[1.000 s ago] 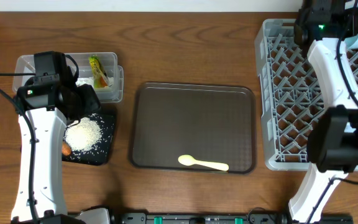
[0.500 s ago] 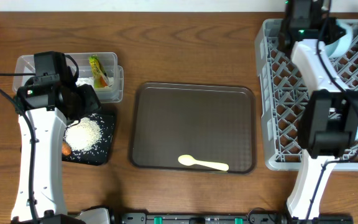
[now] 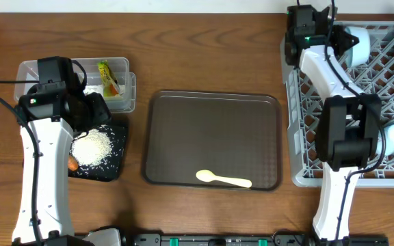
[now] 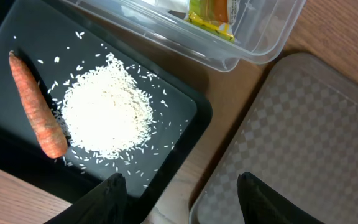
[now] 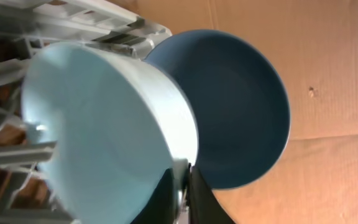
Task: Sort waste into correct bins and load items into the dishwasher rack
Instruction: 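Carry the light-blue bowl into the dish rack and release it, then move the right gripper down toward the yellow spoon on the tray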
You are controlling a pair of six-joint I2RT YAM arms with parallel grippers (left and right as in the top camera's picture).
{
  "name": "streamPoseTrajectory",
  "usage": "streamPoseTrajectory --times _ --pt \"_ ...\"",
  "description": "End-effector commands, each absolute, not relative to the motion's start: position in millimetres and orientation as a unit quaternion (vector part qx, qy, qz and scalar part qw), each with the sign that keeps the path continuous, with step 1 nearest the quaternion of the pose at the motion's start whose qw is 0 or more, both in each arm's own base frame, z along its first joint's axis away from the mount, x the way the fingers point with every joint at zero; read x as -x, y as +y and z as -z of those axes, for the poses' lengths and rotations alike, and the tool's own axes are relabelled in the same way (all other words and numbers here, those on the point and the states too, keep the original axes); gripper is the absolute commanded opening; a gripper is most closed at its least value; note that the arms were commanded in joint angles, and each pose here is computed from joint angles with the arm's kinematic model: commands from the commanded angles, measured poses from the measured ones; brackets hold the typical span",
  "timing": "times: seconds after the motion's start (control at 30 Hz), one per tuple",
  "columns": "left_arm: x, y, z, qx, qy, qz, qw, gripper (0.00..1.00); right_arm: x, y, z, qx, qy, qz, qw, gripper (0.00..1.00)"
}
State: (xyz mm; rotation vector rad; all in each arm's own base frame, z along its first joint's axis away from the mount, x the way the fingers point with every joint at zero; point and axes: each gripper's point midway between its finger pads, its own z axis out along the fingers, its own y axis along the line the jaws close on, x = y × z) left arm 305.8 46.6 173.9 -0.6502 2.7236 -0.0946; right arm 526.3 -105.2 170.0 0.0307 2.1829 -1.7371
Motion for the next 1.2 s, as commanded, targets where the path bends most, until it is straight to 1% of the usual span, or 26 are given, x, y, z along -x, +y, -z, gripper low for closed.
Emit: streamPoseTrajectory --times 0.0,0.03,0.07,0.2,0.33,0.4,0.5,0.57,0.63,0.67,0.77,0.8,0.87,0.97,1.07,1.17 --pt "-303.9 48.4 -172.7 0.234 0.957 0.031 0.166 0.6 -524.6 -81.3 -169.4 -0.003 0.75 0.638 0.174 0.43" --pt "-303.9 48.4 -172.7 0.234 0.957 0.031 0.166 0.6 -523.9 -77.5 -171.8 -0.003 0.747 0.641 0.175 0.49" --pt "-303.9 48.4 -172.7 0.234 0.957 0.031 0.166 0.6 -523.7 -73.8 -174.0 -0.002 0.745 0.643 0.178 0.52" --pt "-303.9 48.5 -172.7 0.234 0.957 0.031 0.166 0.6 -524.6 -54.6 -185.5 -0.001 0.746 0.634 0.204 0.6" --pt "-303.9 48.5 -172.7 0.234 0.957 0.031 0.166 0.6 -529.0 -30.3 -198.1 0.007 0.778 0.573 0.257 0.67" --pt "-303.9 48.4 -172.7 0.234 0.957 0.031 0.166 0.6 -532.3 -13.0 -200.1 0.023 0.812 0.507 0.287 0.7" --pt "-303.9 48.4 -172.7 0.234 0.957 0.031 0.166 0.6 -534.0 26.2 -191.9 0.087 0.874 0.363 0.31 0.71" --pt "-303.9 48.5 -172.7 0.234 0.957 0.031 0.166 0.6 -526.6 63.7 -185.5 0.145 0.906 0.244 0.312 0.75" --pt "-303.9 48.4 -172.7 0.234 0.957 0.031 0.166 0.6 -511.4 103.0 -182.3 0.22 0.918 0.129 0.303 0.78" --pt "-303.9 48.4 -172.7 0.234 0.957 0.031 0.166 0.6 -498.2 127.0 -181.6 0.28 0.912 0.064 0.293 0.79" --pt "-304.1 48.4 -172.7 0.234 0.957 0.031 0.166 0.6 -455.5 172.2 -181.7 0.413 0.87 -0.066 0.26 0.89" --pt "-304.4 48.5 -172.8 0.234 0.957 0.031 0.167 0.6 -440.7 180.8 -179.0 0.446 0.856 -0.095 0.243 0.9" --pt "-304.7 48.5 -173.0 0.234 0.957 0.031 0.168 0.6 -411.2 185.8 -170.5 0.501 0.834 -0.121 0.198 0.95" --pt "-304.7 48.5 -173.0 0.234 0.957 0.031 0.168 0.6 -369.8 181.1 -152.8 0.566 0.805 -0.135 0.115 0.99" --pt "-305.1 48.5 -173.1 0.234 0.957 0.031 0.168 0.6 -350.8 184.3 -143.0 0.562 0.81 -0.153 0.071 0.99" --pt "-305.6 48.7 -173.3 0.234 0.957 0.031 0.17 0.61 -336.9 197.2 -133.9 0.555 0.813 -0.167 0.049 0.94"
